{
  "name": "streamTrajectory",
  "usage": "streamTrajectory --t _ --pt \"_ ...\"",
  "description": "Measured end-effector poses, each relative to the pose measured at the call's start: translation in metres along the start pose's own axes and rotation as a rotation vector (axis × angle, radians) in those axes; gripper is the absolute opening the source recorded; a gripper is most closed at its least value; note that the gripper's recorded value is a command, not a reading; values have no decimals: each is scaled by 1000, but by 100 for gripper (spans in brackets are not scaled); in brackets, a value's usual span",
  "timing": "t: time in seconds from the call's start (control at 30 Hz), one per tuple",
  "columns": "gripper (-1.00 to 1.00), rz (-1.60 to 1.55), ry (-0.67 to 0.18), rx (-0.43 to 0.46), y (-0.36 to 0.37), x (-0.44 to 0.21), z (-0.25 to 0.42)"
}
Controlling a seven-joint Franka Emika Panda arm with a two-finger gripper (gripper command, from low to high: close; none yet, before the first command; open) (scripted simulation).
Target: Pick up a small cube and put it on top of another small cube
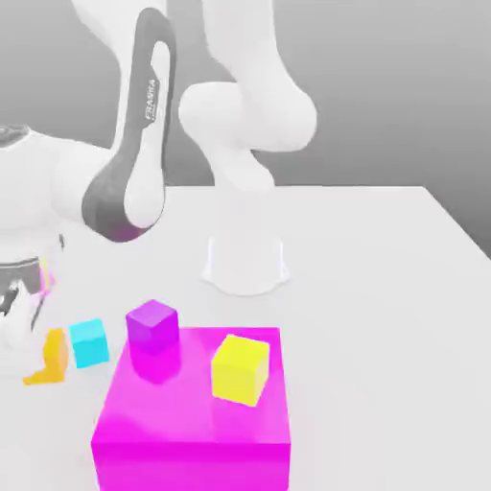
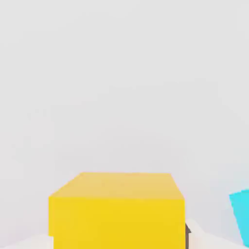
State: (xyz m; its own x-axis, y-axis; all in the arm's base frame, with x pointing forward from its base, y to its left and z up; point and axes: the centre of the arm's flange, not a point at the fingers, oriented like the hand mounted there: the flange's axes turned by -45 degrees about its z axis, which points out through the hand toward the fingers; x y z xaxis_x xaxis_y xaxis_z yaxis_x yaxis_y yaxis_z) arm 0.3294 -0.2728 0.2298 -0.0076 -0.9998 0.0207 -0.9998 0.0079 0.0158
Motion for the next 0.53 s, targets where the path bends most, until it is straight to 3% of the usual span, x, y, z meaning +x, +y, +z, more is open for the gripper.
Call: streamTrajectory --t 0.2,0.43,0.47,0.53 --pt "-100 241 -17 11 75 -13 -16" --pt "-100 274 -23 15 83 -17 39" --pt "100 275 -22 14 83 -18 46" --pt "100 274 -22 14 83 -18 46"
